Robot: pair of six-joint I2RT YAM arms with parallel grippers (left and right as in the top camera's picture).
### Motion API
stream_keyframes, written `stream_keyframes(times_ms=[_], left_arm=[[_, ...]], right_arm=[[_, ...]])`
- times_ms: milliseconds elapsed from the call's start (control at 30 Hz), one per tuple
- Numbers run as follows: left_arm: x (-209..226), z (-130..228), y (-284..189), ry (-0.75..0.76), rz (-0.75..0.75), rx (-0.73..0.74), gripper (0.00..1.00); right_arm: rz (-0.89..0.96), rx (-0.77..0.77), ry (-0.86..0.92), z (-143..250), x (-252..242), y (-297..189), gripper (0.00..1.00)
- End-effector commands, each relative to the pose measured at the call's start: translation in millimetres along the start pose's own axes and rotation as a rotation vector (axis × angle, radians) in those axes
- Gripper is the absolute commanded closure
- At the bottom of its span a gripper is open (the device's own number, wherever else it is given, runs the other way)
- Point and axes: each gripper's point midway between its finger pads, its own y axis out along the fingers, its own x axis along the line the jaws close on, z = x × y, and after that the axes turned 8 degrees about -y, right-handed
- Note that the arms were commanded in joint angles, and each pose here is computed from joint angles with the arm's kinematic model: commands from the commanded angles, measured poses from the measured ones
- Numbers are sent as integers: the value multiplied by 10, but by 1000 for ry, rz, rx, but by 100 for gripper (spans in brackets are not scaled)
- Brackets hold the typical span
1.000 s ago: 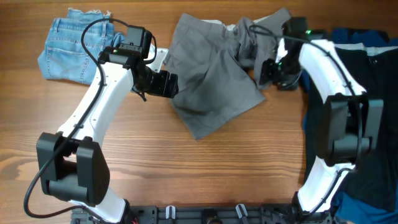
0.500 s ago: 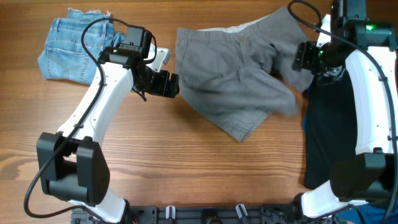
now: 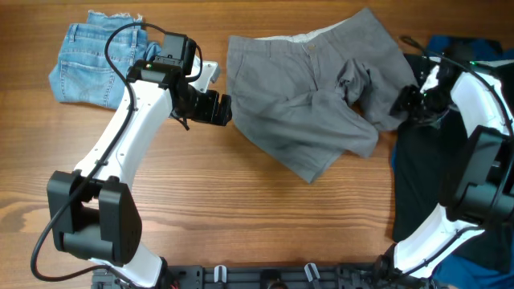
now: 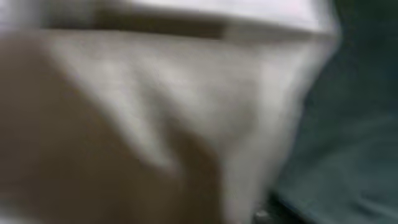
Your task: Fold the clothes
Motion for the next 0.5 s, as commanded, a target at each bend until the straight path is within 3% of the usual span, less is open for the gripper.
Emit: stream_keyframes(times_ms=[0, 67, 133, 200, 233, 267, 300, 367, 467], left_arm=[[-9, -31, 16, 15, 2, -4, 4], [-10, -29, 16, 15, 2, -3, 4], [-10, -29, 16, 15, 2, -3, 3], [-10, -29, 16, 15, 2, -3, 2], [-8, -31, 16, 15, 2, -4, 2], [-9, -30, 16, 15, 2, -3, 2], [-8, -29, 16, 15, 2, -3, 2], [-10, -28, 16, 15, 2, -3, 2], [-146, -89, 10, 25, 79, -25, 5]], right_arm=[[-235, -36, -162, -64, 437, -121, 96], [-75, -67, -92, -203, 144, -607, 96], [214, -181, 82, -429, -437, -1490, 96], [299, -338, 149, -666, -679, -2060, 96], [307, -423, 161, -800, -744, -2282, 89], [317, -524, 176, -981, -848, -2456, 20], [307, -555, 178, -1047, -874, -2491, 3], [209, -531, 143, -1032, -711, -2420, 3], [-29, -380, 20, -753, -153, -2196, 6]])
